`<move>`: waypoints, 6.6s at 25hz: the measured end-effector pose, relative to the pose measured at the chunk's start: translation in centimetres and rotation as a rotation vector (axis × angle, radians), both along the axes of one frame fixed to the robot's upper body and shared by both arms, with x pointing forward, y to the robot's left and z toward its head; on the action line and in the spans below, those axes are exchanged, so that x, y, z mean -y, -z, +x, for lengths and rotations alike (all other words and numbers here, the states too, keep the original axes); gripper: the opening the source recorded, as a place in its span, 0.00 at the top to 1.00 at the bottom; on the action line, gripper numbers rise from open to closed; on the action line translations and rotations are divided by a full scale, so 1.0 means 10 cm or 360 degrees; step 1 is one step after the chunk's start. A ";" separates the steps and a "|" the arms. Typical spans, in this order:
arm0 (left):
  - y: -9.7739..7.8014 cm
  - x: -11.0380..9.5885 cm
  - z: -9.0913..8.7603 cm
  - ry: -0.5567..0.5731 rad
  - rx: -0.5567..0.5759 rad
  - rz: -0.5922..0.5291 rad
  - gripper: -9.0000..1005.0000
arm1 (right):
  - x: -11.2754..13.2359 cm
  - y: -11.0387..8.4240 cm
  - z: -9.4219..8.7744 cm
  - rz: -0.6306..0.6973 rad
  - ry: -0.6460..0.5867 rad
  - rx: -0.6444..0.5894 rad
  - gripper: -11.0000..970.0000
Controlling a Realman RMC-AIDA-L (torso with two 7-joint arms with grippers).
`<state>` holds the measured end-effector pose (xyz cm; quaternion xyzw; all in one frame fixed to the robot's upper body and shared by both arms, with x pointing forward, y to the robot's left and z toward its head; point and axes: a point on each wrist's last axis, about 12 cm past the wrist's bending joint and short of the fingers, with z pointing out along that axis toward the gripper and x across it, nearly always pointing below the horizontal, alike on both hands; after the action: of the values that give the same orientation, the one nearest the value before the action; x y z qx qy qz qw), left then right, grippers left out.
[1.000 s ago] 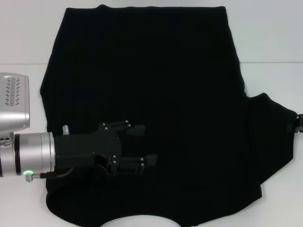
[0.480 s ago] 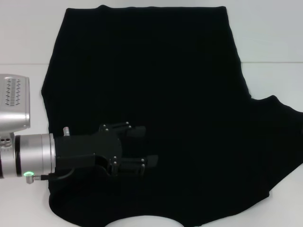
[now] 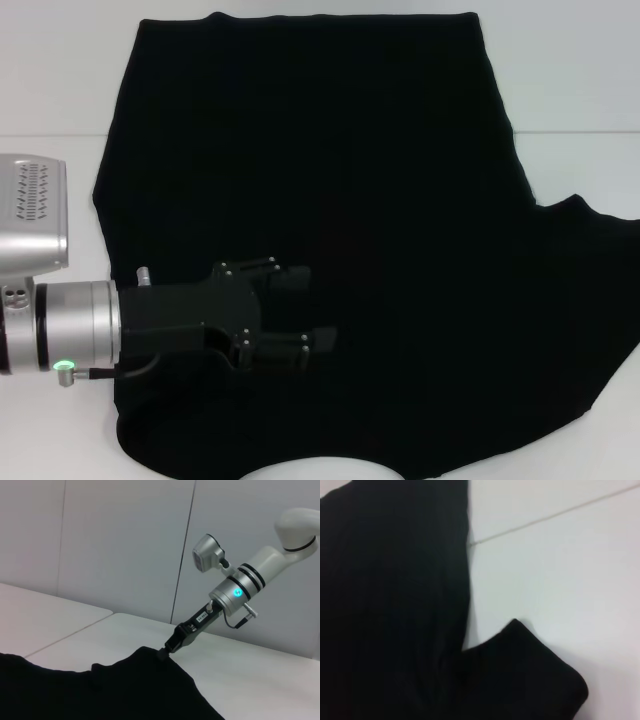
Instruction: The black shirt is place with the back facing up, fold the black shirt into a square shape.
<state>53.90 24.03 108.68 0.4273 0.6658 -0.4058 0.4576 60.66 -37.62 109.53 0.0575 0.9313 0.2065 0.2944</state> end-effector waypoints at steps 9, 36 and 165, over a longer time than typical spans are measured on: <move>0.00 -0.01 0.00 -0.0007 -0.0002 -0.0002 0.16 | -0.61 -0.19 0.29 0.0020 -0.0347 0.0115 0.98; -0.06 -0.26 0.00 -0.0146 -0.0154 -0.0037 0.16 | -1.29 -0.23 0.24 0.0089 -0.0829 0.0160 0.50; 0.35 -0.94 -0.57 -0.0584 -0.0042 0.0308 0.98 | -0.11 0.09 -0.60 0.0272 -0.0734 -0.0156 0.28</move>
<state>48.24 33.48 105.14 0.3355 0.7743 -0.2554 0.4718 54.64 -36.50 108.60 -0.1220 0.9121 0.3432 0.1881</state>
